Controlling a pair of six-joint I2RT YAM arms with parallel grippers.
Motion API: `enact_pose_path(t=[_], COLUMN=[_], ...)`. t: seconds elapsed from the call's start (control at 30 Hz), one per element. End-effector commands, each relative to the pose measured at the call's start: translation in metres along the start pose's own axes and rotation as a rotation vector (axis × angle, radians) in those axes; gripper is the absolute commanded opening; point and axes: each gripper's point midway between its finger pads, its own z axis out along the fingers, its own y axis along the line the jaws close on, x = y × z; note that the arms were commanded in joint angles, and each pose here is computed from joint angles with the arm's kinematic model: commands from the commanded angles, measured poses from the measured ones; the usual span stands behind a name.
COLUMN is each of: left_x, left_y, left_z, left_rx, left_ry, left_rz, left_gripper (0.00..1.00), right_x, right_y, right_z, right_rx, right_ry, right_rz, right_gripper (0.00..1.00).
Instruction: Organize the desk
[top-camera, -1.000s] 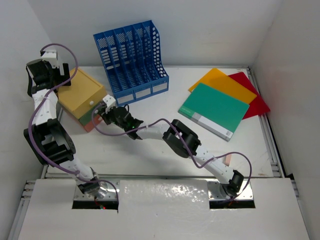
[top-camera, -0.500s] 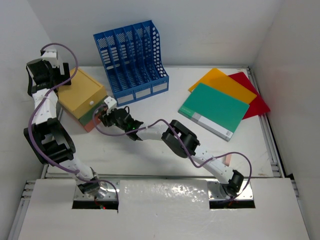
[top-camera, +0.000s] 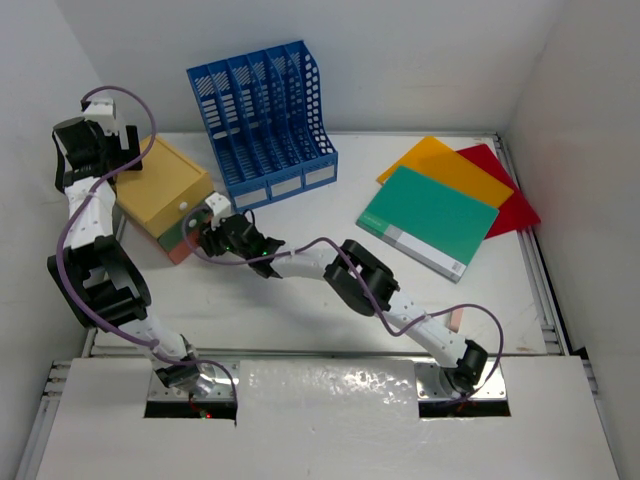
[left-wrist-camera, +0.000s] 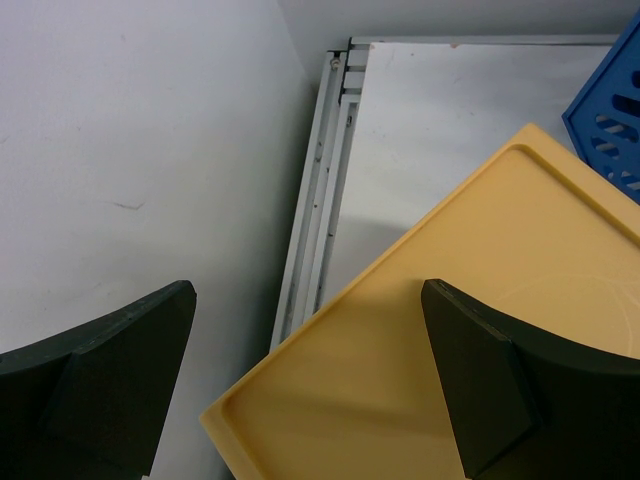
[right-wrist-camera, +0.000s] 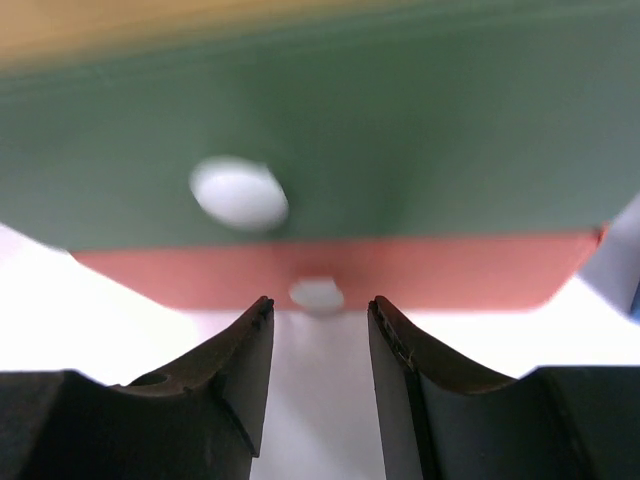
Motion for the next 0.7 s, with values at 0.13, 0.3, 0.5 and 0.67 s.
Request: enact_pose_path(t=[0.13, 0.3, 0.5, 0.67], left_x=[0.068, 0.068, 0.061, 0.033], left_y=[-0.022, -0.024, -0.026, -0.027], left_z=[0.007, 0.006, 0.010, 0.019], left_rx=[0.072, 0.086, 0.095, 0.117], left_ry=[0.228, 0.229, 0.249, 0.232], left_rz=[0.014, 0.020, -0.044, -0.134], left_gripper=[0.97, 0.97, 0.97, 0.96], right_x=[-0.042, -0.036, -0.049, -0.061], right_y=[0.015, 0.012, 0.010, 0.019], right_z=[0.015, 0.013, -0.007, -0.029], right_rx=[-0.029, -0.016, -0.003, -0.053], right_ry=[-0.110, -0.105, -0.146, -0.171], right_rz=[0.030, 0.062, 0.062, 0.059], right_gripper=[0.42, 0.40, 0.40, 0.40])
